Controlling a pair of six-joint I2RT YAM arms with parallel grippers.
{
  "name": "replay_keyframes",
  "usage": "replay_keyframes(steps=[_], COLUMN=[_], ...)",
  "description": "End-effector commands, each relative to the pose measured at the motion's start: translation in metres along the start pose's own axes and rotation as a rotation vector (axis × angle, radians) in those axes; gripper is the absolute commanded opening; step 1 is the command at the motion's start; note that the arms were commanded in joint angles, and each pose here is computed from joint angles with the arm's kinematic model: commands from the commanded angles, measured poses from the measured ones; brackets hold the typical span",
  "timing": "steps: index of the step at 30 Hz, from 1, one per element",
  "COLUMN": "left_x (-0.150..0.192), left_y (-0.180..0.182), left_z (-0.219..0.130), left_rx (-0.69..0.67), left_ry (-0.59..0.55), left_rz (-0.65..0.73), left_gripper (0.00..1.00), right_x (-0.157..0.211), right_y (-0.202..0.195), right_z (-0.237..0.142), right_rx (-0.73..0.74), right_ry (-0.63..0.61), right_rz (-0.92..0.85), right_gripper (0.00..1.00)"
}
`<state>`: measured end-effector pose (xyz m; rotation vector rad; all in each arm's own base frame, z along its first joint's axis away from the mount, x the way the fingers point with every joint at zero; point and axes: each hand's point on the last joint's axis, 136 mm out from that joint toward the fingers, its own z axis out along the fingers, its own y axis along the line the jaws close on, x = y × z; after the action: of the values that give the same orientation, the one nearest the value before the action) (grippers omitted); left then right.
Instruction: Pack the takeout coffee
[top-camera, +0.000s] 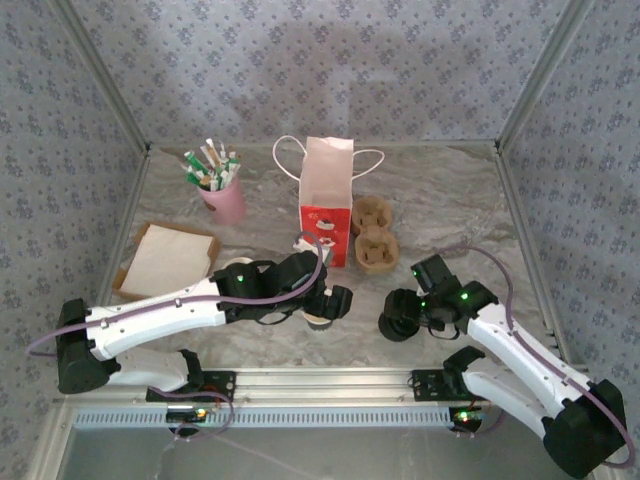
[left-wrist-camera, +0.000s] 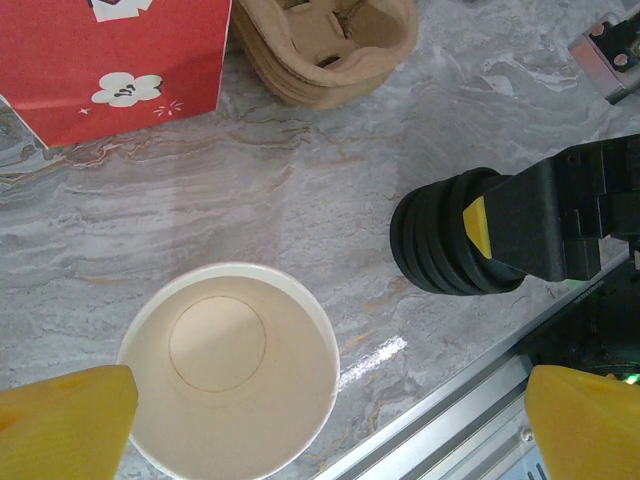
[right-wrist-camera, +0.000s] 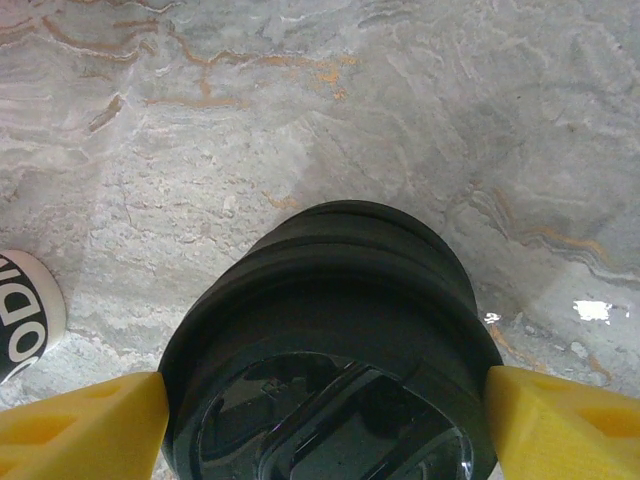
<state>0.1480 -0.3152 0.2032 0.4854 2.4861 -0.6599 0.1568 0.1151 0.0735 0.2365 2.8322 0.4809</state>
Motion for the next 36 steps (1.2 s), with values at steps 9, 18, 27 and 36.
replay_keyframes(steps=[9, 18, 27, 36], left_x=[0.0, -0.001, -0.001, 0.0], left_y=[-0.001, -0.002, -0.002, 0.0], left_z=[0.002, 0.002, 0.003, 0.003], left_rx=[-0.006, -0.005, -0.008, -0.013], left_ry=[-0.009, -0.012, -0.009, -0.009], left_rz=[0.009, 0.009, 0.012, 0.009], left_gripper=[0.99, 0.99, 0.99, 0.99], right_x=[0.007, 0.006, 0.003, 0.005], right_y=[-0.007, -0.007, -0.004, -0.003], right_z=[-0.002, -0.006, -0.013, -0.017], right_rx=[0.059, 0.072, 0.068, 0.059], right_ry=[0.017, 0.011, 0.0, 0.004], right_rz=[-0.001, -0.008, -0.011, -0.011], right_gripper=[0.79, 0.74, 0.73, 0.73])
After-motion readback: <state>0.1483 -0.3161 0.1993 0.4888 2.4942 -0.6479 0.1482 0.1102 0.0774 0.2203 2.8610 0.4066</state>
